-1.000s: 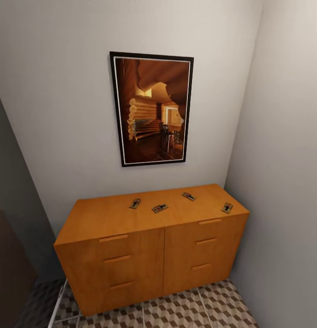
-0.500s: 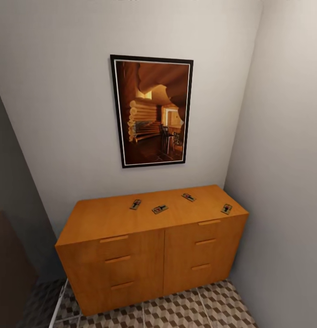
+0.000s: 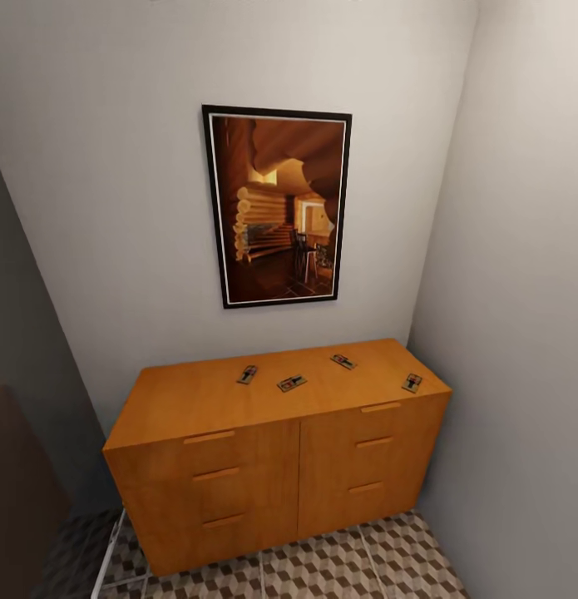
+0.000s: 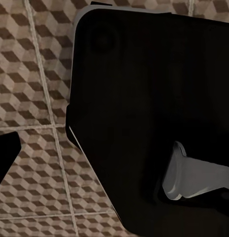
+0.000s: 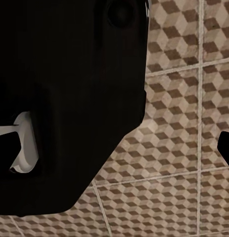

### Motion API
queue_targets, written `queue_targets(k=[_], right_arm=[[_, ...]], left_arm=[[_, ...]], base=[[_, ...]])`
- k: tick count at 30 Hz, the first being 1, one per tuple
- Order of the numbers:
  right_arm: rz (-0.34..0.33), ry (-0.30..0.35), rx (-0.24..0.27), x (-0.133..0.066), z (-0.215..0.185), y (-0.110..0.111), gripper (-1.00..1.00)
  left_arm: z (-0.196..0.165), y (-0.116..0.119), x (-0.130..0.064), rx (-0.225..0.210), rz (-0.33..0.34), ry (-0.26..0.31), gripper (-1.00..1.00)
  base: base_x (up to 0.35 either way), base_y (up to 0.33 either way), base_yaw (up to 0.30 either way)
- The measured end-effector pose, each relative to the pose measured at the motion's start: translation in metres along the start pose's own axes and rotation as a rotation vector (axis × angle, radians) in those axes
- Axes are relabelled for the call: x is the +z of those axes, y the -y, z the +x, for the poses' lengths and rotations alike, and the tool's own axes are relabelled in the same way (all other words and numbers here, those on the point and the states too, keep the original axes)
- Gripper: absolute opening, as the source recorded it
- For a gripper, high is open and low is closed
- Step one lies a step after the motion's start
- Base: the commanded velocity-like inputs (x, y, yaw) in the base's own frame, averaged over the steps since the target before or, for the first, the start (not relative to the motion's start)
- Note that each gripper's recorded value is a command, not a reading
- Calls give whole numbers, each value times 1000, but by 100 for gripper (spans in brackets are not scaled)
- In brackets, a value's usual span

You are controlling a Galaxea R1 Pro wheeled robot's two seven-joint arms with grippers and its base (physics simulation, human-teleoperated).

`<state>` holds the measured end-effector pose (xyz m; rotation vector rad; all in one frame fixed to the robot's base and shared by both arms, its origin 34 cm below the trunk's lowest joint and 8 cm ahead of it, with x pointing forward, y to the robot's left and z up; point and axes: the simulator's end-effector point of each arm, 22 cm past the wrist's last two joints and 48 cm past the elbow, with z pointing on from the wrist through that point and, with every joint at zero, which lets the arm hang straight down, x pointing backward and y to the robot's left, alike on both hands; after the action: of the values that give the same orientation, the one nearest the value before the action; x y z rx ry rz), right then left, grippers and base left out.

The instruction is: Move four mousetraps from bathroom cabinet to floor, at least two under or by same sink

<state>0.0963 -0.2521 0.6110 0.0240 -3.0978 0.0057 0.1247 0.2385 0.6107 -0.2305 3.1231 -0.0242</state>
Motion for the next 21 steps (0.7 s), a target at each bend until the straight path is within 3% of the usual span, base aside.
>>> queue_targets(k=[21], right_arm=[[0, 0, 0, -4, 3, 0, 100]], left_arm=[[0, -1, -4, 0, -1, 9, 100]], base=[[0, 0, 0]])
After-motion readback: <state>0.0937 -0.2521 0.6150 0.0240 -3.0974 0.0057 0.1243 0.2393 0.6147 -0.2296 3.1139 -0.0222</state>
